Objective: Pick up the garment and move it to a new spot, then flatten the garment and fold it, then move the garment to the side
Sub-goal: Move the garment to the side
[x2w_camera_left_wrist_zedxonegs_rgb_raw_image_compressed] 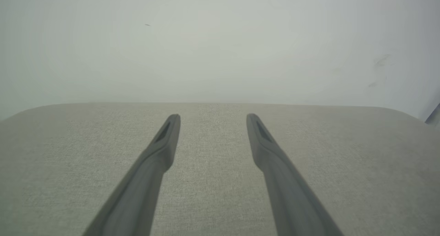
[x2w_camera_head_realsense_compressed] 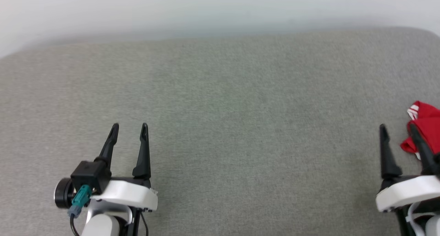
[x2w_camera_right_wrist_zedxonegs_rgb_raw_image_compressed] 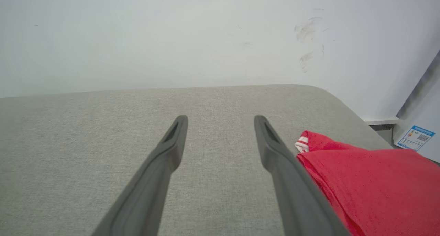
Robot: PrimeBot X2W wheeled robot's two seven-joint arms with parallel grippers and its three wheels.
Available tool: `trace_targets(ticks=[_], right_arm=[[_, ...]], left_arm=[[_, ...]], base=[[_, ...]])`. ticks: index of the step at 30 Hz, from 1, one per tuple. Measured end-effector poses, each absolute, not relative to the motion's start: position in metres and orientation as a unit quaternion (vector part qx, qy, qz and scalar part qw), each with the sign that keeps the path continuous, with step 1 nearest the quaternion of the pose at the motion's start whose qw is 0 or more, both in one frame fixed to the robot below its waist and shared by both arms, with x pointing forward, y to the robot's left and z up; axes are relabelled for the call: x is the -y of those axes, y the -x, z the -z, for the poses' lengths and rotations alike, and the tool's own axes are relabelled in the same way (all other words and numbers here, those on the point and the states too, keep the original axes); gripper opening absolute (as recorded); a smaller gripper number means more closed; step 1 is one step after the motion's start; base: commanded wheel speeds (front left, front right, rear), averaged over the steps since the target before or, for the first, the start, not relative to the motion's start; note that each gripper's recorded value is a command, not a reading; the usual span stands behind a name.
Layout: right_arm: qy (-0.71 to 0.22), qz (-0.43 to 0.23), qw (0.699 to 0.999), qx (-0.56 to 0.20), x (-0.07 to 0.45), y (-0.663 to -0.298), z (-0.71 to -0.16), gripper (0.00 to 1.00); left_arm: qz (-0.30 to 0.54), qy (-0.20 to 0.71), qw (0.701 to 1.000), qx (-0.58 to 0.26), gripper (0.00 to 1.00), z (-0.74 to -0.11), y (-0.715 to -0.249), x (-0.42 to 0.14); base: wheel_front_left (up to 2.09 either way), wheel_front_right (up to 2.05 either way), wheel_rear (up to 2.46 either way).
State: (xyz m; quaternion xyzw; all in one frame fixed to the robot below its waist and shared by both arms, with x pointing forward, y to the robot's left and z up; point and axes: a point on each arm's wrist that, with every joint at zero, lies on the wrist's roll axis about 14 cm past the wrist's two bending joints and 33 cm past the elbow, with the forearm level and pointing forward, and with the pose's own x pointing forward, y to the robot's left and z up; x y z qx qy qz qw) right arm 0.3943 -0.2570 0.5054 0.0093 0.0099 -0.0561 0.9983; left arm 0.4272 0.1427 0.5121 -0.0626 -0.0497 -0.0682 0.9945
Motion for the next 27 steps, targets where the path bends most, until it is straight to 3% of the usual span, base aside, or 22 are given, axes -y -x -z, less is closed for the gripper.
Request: trace_targets(ticks=[9, 19, 27], right_arm=[[-0.025, -0.019, 0.999, 0.032, 0.198, -0.373, -0.538, 1.0], [-0.023, -0.023, 0.999, 0.028, 0.192, -0.332, -0.549, 1.0], [-0.025, -0.021, 0.999, 0.027, 0.192, -0.327, -0.55, 1.0]], left_arm=[[0.029, 0.044, 0.997, 0.053, 1.0, -0.518, -0.388, -0.173], [0.031, 0.038, 0.997, 0.054, 1.0, -0.518, -0.355, -0.176], [0.034, 0.043, 0.997, 0.052, 1.0, -0.516, -0.351, -0.173]], base=[[0.0, 0.0, 0.0], [0.0, 0.0, 0.0], [0.0, 0.0, 0.0]])
